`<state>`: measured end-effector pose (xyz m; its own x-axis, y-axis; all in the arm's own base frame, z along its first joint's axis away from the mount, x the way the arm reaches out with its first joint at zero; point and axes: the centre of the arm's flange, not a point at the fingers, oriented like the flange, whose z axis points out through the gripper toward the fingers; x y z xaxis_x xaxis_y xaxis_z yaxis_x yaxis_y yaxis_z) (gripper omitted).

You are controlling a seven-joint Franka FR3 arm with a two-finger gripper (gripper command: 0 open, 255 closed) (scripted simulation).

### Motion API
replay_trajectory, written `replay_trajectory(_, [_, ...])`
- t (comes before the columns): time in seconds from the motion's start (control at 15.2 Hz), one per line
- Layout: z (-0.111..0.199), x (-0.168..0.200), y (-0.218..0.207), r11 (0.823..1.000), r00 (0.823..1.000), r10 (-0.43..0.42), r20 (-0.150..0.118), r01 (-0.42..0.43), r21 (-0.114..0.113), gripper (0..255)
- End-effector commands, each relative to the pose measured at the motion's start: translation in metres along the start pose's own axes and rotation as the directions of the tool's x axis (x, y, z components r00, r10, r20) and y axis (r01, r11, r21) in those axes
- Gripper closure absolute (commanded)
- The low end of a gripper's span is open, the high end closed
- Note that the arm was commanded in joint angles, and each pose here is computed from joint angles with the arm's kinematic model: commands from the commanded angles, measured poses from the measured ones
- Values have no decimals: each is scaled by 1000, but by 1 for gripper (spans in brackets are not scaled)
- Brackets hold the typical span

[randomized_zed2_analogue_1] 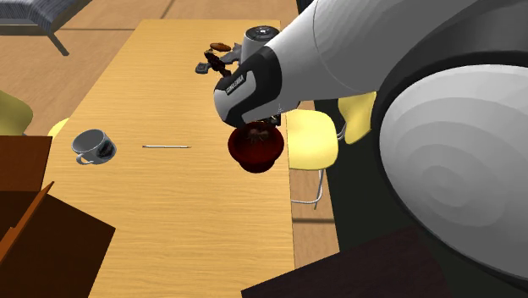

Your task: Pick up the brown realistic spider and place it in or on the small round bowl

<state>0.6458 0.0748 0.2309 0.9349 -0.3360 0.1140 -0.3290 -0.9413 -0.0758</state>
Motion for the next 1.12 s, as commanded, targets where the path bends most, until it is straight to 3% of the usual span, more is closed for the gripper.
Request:
replay_trajectory(0.0, [13,-10,-8,1000,1000,-10,25,10,-4,0])
replay_trajectory(0.33, [13,-10,-8,1000,1000,-10,25,10,-4,0])
replay_trajectory(0.4, [13,-10,-8,1000,1000,-10,25,10,-4,255])
replay_trajectory(1.06, [8,-9,-8,1000,1000,-10,25,10,-4,255])
